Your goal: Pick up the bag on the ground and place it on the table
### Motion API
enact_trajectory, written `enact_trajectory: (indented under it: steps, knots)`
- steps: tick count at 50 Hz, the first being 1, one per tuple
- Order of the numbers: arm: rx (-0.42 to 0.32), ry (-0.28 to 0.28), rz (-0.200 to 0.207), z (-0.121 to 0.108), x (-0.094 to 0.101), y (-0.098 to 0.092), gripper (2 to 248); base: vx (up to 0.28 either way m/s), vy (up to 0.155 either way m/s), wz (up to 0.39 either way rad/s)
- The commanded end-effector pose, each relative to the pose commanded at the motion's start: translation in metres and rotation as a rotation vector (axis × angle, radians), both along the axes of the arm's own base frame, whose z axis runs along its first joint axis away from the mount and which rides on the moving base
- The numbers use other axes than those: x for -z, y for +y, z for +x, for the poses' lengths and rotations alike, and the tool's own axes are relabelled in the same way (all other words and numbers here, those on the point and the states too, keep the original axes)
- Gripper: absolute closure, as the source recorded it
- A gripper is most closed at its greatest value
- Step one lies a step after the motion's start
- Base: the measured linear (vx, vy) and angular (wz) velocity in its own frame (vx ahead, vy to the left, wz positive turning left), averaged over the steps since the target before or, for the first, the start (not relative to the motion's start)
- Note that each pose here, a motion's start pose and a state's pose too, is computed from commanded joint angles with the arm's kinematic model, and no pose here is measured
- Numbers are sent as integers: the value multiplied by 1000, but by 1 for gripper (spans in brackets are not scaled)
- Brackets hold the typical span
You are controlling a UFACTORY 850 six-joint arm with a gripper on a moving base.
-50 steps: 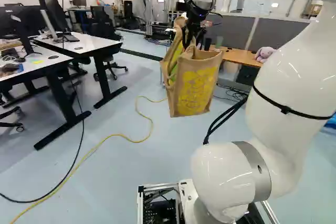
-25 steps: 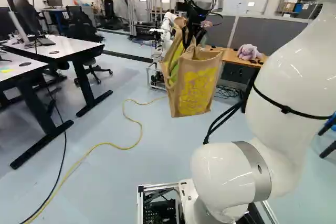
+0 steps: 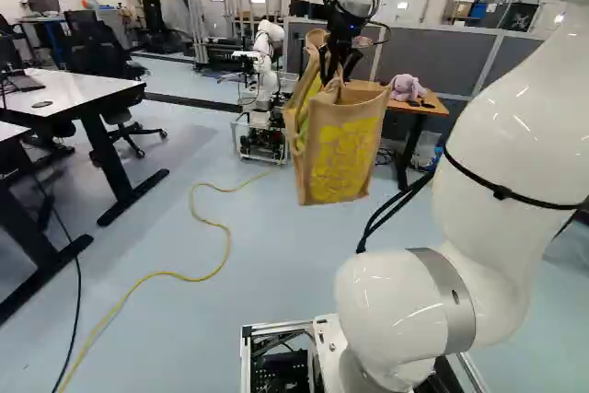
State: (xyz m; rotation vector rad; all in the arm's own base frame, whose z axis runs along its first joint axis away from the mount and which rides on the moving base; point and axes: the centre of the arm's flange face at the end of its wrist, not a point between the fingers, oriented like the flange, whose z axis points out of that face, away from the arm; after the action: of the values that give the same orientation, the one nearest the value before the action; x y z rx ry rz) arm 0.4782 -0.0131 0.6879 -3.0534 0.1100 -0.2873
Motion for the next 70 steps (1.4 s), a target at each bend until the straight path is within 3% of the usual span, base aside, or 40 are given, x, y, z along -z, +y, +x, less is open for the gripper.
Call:
enact_trajectory:
  steps: [24, 70]
  knots:
    - [0, 0, 0, 0, 0, 0, 229, 88, -45, -223]
    - [0, 0, 0, 0, 0, 0, 229, 92, -1, -7]
